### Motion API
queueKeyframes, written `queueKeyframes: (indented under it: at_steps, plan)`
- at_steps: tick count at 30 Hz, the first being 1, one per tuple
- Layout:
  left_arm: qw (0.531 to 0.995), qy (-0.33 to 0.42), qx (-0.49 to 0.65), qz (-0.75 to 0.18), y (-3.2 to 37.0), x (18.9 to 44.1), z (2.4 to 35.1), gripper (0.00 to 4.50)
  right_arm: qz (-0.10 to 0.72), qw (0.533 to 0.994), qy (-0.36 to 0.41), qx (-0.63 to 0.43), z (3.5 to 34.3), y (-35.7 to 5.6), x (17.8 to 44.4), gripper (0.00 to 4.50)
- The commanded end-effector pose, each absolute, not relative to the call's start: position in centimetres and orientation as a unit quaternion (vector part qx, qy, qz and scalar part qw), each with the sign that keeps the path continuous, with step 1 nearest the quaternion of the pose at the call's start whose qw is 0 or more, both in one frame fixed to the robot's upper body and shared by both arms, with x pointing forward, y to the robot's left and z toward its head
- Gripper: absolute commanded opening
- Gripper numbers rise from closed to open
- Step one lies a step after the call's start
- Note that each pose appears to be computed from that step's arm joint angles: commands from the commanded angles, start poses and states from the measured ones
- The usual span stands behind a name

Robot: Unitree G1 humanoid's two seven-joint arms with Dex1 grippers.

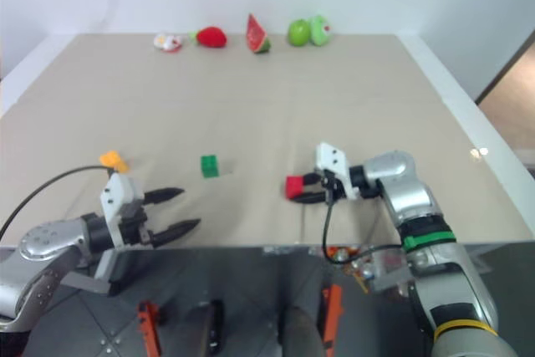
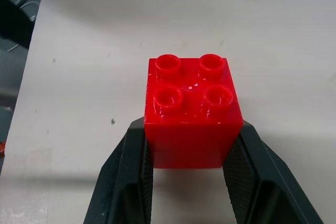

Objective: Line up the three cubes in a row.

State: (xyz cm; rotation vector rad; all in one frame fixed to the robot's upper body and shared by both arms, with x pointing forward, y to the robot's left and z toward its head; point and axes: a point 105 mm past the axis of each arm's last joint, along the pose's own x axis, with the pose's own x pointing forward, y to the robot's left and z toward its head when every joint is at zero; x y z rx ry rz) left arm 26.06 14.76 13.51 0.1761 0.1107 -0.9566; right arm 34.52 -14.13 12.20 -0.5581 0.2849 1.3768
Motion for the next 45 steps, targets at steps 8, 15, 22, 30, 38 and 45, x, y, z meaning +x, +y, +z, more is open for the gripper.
queueKeyframes:
  at_steps: [8,15,22,30,38,45]
  plan:
    - [0.880,0.035,0.090,-0.464,14.3,25.7,14.6,4.19,0.626,0.725,0.125,-0.259,12.2,-13.8,35.0,2.26]
    - [0.908,0.049,0.128,-0.397,15.3,27.9,13.2,4.19,0.601,0.743,0.104,-0.274,13.2,-14.3,35.6,4.43]
    - [0.929,0.087,0.145,-0.328,15.3,30.0,10.8,4.19,0.600,0.743,0.055,-0.292,19.0,-16.9,33.2,4.43]
    - [0.927,0.059,0.143,-0.340,14.7,31.9,11.2,4.19,0.597,0.764,-0.016,-0.244,23.4,-16.0,30.9,4.43]
    - [0.926,0.045,0.165,-0.335,16.4,34.3,11.9,4.19,0.631,0.754,-0.014,-0.185,21.0,-12.4,28.2,4.43]
    - [0.909,0.044,0.163,-0.380,16.0,35.8,11.9,4.19,0.620,0.770,-0.025,-0.147,20.9,-11.5,27.8,4.43]
